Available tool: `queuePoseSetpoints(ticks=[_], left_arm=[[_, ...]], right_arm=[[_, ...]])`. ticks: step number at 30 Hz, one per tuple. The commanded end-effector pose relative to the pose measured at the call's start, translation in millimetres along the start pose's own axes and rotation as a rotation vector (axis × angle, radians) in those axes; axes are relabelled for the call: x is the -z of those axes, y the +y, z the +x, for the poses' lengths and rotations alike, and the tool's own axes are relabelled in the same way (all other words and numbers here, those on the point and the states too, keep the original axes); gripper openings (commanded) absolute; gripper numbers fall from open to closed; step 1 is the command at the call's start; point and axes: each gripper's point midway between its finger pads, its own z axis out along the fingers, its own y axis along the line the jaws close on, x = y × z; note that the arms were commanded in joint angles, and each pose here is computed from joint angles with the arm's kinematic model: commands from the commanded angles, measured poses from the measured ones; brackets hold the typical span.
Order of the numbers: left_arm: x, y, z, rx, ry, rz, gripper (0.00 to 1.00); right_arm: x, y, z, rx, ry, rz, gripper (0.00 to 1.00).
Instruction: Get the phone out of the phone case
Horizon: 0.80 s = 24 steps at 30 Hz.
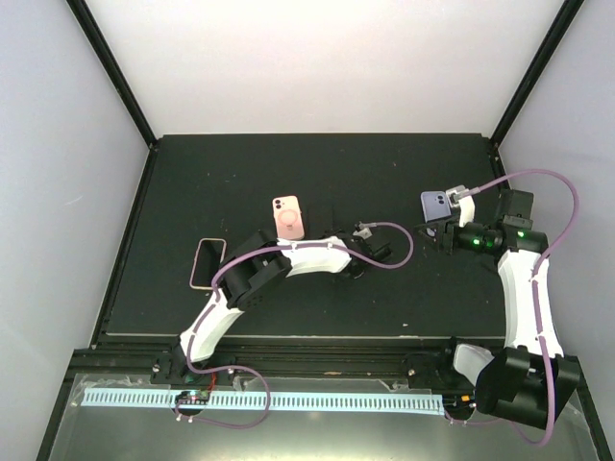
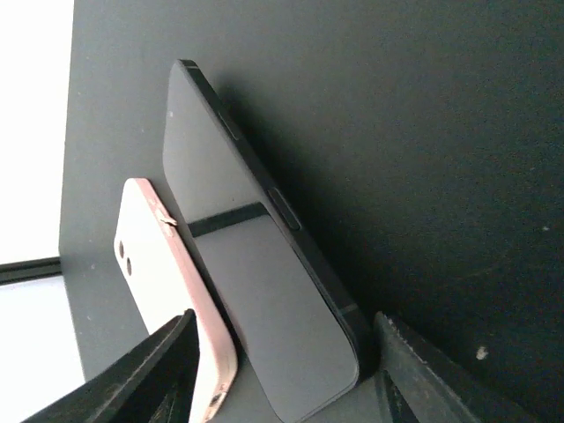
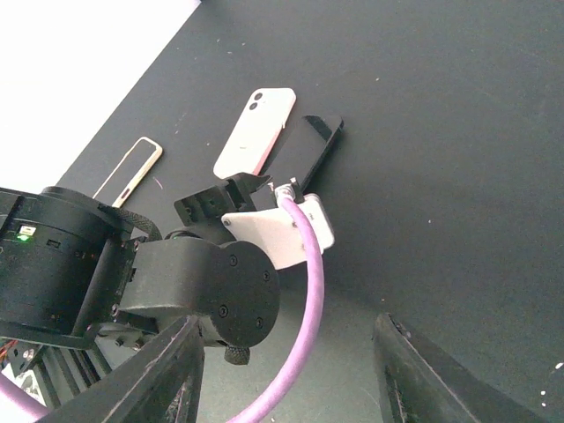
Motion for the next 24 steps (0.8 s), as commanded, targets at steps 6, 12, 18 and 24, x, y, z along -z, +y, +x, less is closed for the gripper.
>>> queuePoseSetpoints(ticks=[6, 12, 18, 24], left_arm=[[23, 15, -8, 0.074, -0.021, 0.157, 0.76], [52, 47, 4, 0.301, -0.085, 0.341, 0.93], [28, 88, 30, 0.717, 0.002, 0.553, 0.99], [-18, 97, 40, 0.850, 0.137, 0.580, 0.99]], right_arm=[[0, 1, -2, 0.011, -0.006, -0.011, 0.54], [0, 2, -2, 0.012, -0.005, -0.014, 0.54], [-1, 3, -1, 0.002, -0.007, -0.033, 0.54], [-1, 4, -1, 0.006, -0.009, -0.034, 0.54]])
